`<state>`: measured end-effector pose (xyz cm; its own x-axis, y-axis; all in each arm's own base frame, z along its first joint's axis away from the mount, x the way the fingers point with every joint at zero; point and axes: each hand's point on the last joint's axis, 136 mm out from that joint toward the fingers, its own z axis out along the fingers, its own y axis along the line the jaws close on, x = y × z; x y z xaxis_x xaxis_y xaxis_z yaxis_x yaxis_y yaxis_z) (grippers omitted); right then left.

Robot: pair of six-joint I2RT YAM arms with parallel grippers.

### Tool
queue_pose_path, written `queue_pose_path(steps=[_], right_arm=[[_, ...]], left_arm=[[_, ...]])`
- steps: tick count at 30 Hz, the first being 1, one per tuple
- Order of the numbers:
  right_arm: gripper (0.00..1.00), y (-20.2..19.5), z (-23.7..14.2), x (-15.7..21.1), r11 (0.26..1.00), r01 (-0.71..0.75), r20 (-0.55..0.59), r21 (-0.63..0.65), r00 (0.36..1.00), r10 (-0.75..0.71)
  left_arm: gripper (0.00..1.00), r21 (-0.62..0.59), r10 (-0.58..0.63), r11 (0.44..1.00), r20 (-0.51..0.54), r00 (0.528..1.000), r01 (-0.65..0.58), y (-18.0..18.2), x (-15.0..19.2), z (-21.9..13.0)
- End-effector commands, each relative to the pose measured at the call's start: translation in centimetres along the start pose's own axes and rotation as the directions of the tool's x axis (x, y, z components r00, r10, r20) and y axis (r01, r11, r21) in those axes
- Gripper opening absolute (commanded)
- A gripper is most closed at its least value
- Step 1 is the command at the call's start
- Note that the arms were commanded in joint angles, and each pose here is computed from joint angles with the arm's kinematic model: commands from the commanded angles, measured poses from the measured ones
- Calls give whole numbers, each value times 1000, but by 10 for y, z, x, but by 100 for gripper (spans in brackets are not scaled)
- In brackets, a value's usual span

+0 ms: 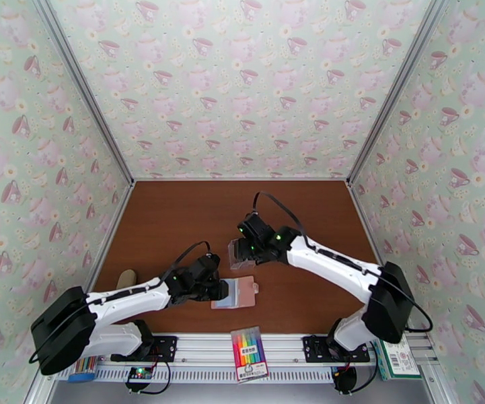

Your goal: Put the credit cards into the card holder

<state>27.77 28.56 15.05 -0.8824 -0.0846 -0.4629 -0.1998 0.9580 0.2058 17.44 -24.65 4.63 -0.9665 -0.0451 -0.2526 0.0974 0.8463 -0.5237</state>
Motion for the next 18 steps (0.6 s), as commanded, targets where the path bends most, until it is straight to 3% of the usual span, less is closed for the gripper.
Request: queue_pose_path(steps=[1,10,12,18], right_arm=[[64,-16,11,-5,991,81,-49,109,996,-76],[71,-30,46,-14,962,144,-125,230,985,-118],[77,-32,51,-14,958,154,-134,243,983,-124],[81,-38,66,-8,951,169,-181,257,976,-124]], left_arm=[[33,-15,-12,1000,26,1000,12,1,-7,-3],[34,-8,-7,1000,30,1000,7,-1,-8,-6],[34,-9,-7,1000,31,999,7,-1,-8,-6],[35,-9,-7,1000,26,1000,7,-1,-8,-4]])
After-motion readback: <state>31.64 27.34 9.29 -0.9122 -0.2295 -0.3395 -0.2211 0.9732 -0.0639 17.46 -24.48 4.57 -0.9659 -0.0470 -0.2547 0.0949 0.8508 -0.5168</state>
